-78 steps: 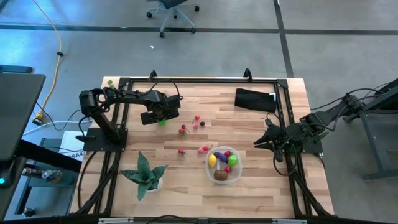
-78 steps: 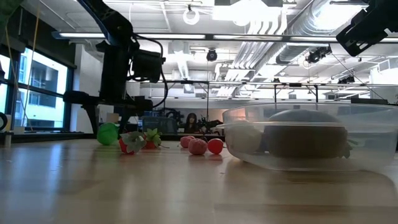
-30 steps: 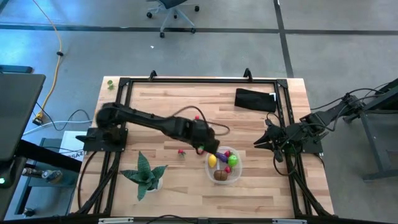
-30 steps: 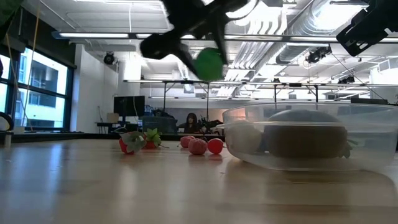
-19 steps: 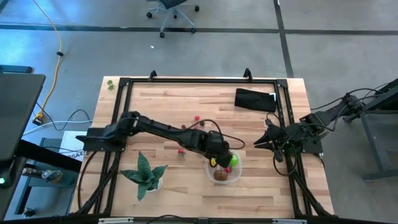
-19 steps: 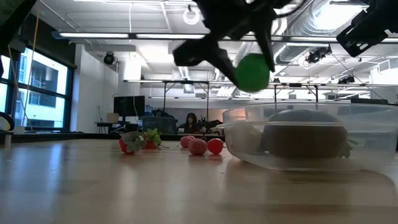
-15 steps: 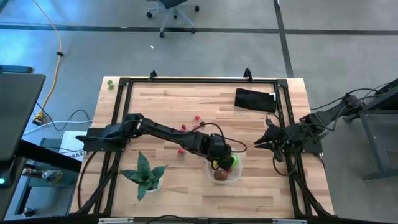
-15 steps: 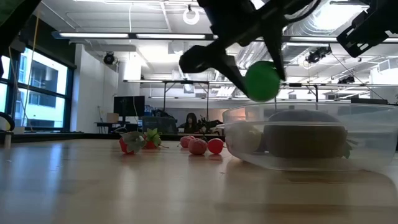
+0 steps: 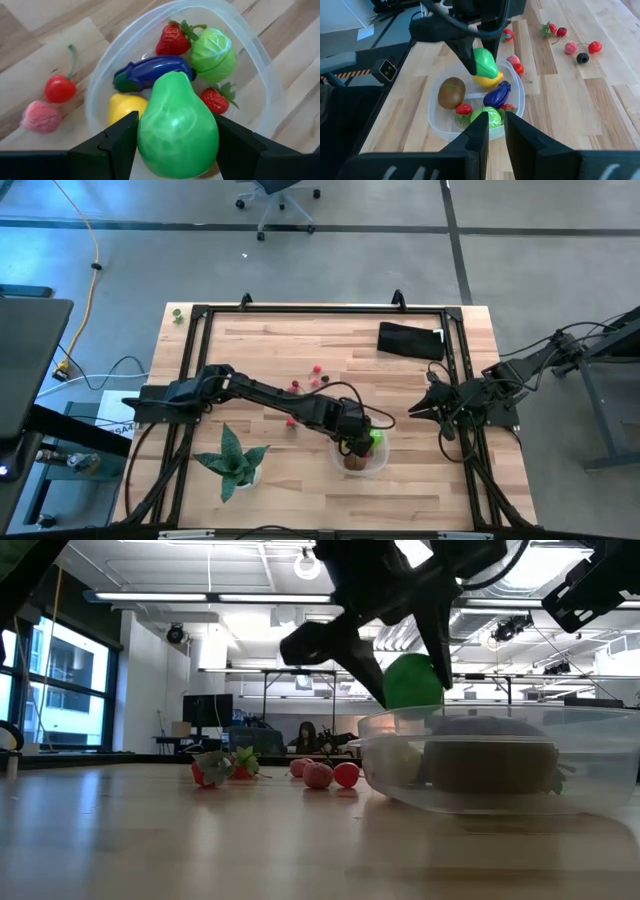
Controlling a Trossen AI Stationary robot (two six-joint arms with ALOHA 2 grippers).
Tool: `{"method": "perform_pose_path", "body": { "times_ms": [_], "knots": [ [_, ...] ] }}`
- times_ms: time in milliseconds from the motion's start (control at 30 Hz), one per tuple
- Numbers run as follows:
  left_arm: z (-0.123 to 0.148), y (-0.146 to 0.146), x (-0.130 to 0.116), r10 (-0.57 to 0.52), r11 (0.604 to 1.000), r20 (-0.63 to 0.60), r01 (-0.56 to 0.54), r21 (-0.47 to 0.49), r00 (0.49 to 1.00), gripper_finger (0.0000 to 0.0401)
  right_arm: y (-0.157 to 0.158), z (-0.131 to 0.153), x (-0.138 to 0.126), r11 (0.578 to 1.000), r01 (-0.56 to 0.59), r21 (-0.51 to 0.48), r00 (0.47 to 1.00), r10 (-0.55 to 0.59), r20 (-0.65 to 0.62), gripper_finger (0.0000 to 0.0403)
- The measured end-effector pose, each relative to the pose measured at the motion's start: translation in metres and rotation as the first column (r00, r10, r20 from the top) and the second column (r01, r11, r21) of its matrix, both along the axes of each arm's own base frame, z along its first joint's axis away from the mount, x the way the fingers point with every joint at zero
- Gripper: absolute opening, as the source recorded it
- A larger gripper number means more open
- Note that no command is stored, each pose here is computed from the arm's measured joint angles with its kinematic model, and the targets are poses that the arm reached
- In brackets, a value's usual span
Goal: Pick and placing Produce into tupperware
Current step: Put the pear into the transparent bin, then put the top strawberry into the bin
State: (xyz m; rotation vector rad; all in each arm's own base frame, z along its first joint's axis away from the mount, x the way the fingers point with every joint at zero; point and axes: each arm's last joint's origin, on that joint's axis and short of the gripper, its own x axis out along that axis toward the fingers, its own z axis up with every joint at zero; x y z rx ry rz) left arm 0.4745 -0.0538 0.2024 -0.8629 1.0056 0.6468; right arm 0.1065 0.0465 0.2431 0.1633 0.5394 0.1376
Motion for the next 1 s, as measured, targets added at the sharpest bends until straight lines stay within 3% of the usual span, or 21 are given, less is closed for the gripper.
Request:
{"method": "perform_pose_path", "body": {
  "times_ms": [133,433,633,867,1000],
  "knots": [
    [-0.005,0.0,0.0,-0.004,1.0,-0.019,0.004,-0.01,1.0,0.022,0.0,0.0,0.0,1.0,0.0,0.0,1.0,0.0,0.0,0.0051],
    [-0.01,0.0,0.001,-0.018,1.0,-0.027,0.018,-0.009,0.999,0.0301,0.0,0.0,0.0,1.0,-0.001,0.0,1.0,0.001,0.0,0.0051],
    [-0.01,0.0,0.001,-0.02,1.0,-0.031,0.019,-0.017,0.999,0.0319,0.0,0.0,0.0,1.0,0.0,0.0,1.0,0.0,0.0,0.0051],
    [0.024,0.011,-0.016,-0.022,1.0,-0.052,0.022,0.0,0.998,0.0319,0.0,0.0,0.0,1.0,0.0,0.0,1.0,0.0,0.0,0.0051],
    [0.046,0.029,-0.043,-0.012,0.997,-0.197,0.027,0.073,0.98,0.0319,0.0,0.0,0.0,1.0,0.0,0.0,1.0,0.0,0.0,0.0051]
  ]
}}
